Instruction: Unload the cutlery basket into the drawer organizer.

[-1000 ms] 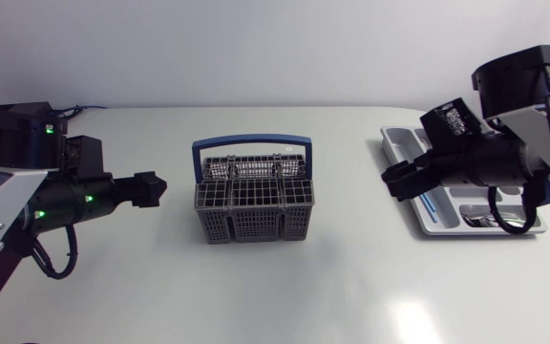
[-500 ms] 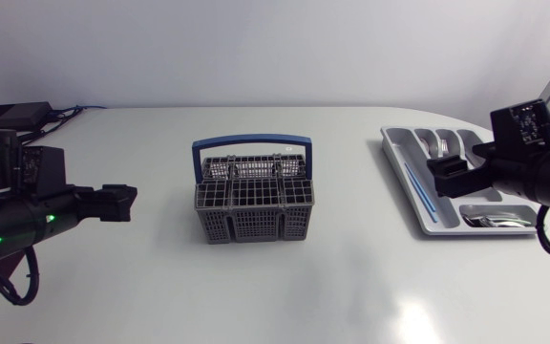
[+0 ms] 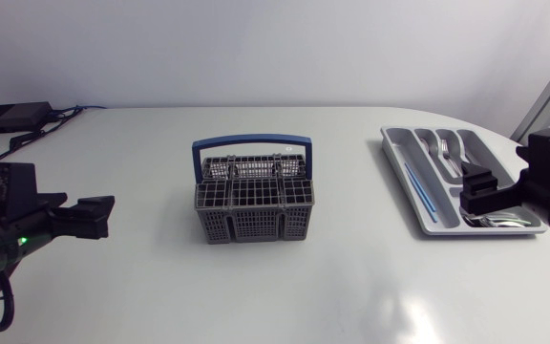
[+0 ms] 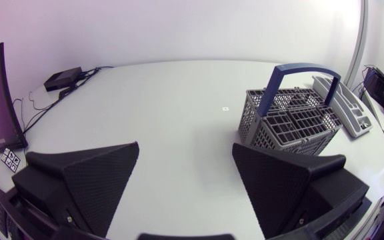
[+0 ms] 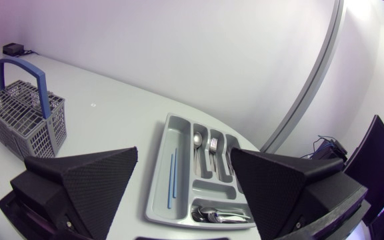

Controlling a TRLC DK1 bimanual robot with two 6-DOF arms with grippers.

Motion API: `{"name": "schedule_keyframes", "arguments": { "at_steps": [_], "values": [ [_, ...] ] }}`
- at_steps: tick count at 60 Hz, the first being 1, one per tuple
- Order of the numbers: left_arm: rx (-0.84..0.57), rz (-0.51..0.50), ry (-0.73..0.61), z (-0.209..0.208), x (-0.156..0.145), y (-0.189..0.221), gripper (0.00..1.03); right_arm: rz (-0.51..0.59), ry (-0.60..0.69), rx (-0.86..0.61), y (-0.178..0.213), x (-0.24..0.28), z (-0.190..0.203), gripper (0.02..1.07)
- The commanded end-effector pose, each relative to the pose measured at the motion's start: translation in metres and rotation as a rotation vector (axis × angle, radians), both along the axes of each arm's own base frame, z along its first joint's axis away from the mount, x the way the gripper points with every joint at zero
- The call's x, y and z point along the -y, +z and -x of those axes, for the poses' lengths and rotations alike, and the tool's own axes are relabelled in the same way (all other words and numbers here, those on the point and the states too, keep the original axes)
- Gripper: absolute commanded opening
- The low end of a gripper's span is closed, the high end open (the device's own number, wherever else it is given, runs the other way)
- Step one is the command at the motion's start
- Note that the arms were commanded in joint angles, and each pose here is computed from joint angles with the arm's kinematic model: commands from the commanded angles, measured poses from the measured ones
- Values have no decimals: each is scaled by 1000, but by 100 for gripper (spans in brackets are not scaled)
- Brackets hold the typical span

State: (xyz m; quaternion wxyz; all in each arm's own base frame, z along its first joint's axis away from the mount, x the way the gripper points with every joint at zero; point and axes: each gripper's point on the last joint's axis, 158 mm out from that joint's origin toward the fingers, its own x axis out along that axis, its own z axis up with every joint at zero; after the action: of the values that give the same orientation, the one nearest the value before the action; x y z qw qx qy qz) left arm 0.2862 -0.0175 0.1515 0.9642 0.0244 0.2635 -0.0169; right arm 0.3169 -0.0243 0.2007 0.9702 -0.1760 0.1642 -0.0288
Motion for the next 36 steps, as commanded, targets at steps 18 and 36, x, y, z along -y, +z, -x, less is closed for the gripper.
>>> {"name": "schedule_keyframes", "arguments": {
  "at_steps": [18, 36],
  "values": [
    [46, -65, 21, 19, -16, -4, 99, 86, -33, 148, 4, 10, 24, 102],
    [192, -18, 26, 25, -16, -2, 99, -63, -13, 200, -12, -1, 42, 102]
  ]
}}
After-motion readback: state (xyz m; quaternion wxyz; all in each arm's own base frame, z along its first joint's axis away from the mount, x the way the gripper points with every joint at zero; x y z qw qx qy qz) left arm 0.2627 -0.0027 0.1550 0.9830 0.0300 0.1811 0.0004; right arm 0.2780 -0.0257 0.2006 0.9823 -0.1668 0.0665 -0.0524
